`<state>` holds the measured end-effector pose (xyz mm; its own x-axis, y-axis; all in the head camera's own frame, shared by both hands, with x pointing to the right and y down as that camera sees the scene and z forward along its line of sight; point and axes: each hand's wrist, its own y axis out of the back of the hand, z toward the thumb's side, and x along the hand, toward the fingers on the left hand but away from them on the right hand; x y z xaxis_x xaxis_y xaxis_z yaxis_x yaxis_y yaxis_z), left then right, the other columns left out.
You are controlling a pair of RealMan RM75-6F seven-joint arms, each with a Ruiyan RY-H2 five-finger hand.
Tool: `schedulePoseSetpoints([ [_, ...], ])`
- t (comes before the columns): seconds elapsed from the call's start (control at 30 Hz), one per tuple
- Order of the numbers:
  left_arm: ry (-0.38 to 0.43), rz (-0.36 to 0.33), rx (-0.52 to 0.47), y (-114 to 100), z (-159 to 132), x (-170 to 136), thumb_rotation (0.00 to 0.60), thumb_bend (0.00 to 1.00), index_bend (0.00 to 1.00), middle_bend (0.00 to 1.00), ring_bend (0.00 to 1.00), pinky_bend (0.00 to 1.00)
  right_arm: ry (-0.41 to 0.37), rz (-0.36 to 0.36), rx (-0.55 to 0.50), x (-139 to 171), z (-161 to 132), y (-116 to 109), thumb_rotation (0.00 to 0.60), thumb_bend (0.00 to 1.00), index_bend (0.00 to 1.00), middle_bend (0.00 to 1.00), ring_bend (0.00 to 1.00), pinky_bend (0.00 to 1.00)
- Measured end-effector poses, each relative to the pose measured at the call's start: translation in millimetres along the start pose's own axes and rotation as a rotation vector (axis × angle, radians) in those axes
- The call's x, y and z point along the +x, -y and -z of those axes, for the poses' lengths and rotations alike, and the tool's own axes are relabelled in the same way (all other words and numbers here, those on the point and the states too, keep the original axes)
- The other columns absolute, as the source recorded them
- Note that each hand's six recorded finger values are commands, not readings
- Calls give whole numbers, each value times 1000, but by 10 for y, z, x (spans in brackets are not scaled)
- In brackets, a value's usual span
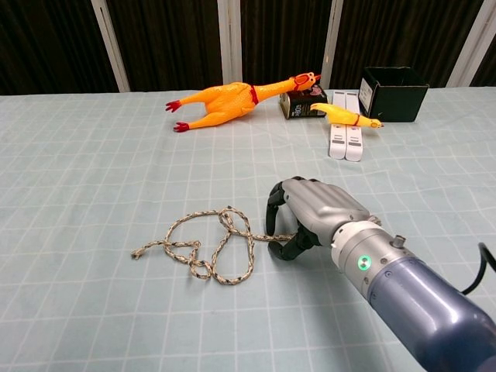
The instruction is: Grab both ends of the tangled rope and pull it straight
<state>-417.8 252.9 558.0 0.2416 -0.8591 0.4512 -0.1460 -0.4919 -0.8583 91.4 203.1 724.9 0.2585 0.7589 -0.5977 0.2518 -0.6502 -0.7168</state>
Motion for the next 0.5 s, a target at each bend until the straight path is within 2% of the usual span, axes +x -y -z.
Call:
schedulePoseSetpoints([
  [0.5,0,1,-4,-1,-2,0,600,112,84,0,0,0,7,7,-1,-18,2,2,600,386,555,196,0,0],
])
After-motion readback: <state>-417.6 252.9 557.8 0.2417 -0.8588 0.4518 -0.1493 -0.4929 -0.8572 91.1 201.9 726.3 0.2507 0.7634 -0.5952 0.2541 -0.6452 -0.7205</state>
